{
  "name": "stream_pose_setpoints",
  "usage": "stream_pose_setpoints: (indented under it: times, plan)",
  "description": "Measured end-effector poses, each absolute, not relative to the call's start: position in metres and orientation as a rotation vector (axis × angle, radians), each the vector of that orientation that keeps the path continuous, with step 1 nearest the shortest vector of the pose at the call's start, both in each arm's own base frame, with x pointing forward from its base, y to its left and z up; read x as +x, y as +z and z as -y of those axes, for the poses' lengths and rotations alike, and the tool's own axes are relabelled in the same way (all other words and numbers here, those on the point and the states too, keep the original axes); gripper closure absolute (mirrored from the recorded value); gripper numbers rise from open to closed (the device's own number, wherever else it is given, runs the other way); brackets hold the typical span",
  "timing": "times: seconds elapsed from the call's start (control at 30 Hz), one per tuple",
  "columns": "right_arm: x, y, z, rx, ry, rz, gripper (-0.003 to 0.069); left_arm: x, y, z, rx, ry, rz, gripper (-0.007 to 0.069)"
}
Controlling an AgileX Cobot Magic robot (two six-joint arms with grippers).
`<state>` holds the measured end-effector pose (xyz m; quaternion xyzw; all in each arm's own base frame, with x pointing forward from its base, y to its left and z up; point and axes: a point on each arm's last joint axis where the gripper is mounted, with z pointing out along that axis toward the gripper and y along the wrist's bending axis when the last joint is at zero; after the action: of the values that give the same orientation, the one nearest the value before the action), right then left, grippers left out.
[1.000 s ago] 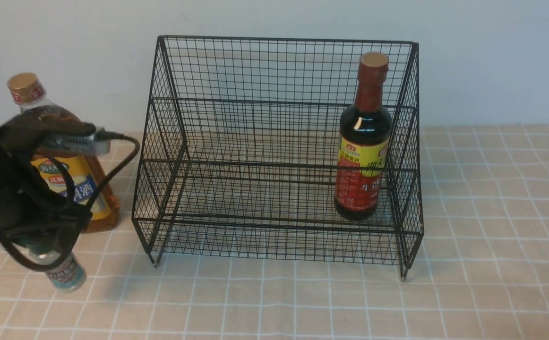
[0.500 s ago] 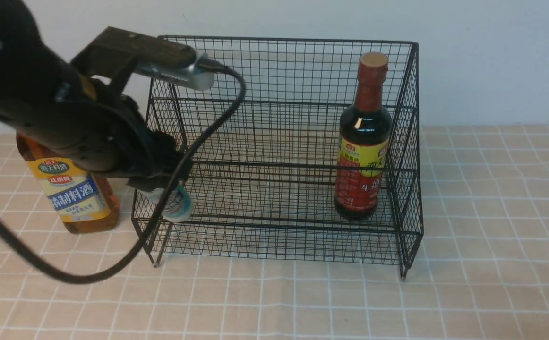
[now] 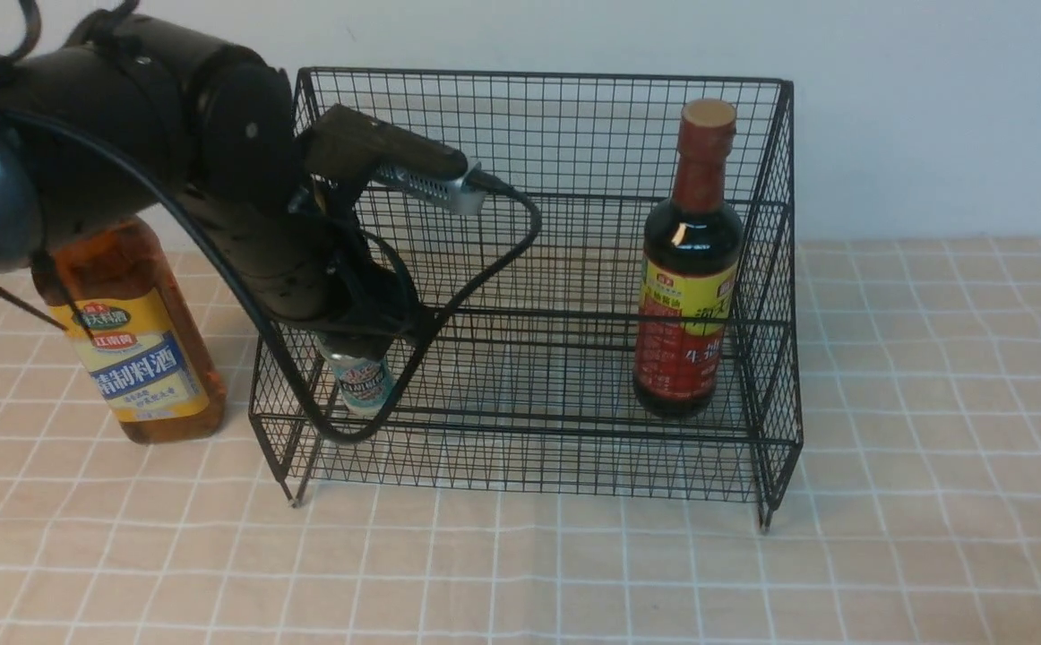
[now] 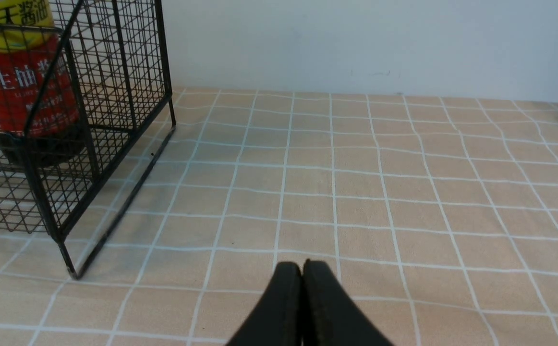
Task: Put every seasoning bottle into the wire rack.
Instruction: Use the left arm to put the condiment bottle back on the shelf, then use the left arm to grab the condiment bottle closest to it
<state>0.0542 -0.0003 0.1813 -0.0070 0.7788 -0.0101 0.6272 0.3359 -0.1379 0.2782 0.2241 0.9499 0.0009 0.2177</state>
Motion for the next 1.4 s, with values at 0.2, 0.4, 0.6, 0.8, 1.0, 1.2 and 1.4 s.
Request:
stream_pose_setpoints:
  times: [0.2,0.4,0.6,0.8,1.0,1.2,1.4]
  plan:
    - [0.054,0.181,0.0,-0.016,-0.023,-1.785,0.0671,0.343,0.255,0.14,0.635,0.036,-2.707,0.0293]
    - [0.054,0.181,0.0,-0.024,-0.029,-1.785,0.0671,0.345,0.251,0.141,0.607,0.035,-2.724,0.0252]
    - [0.054,0.181,0.0,-0.024,-0.03,-1.785,0.0671,0.345,0.251,0.141,0.603,0.036,-2.73,0.012]
    - [0.054,0.181,0.0,-0.026,-0.031,-1.785,0.0671,0.345,0.274,0.14,0.596,0.061,-2.773,0.0108]
    - [0.054,0.181,0.0,-0.026,-0.032,-1.784,0.0671,0.344,0.353,0.136,0.542,0.072,-2.644,0.0251]
    - [0.054,0.181,0.0,-0.026,-0.032,-1.784,0.0671,0.314,0.417,0.104,0.443,0.117,-2.478,0.0582]
    - [0.054,0.181,0.0,-0.026,-0.031,-1.784,0.0671,0.295,0.447,0.023,0.146,0.216,-2.44,0.0629]
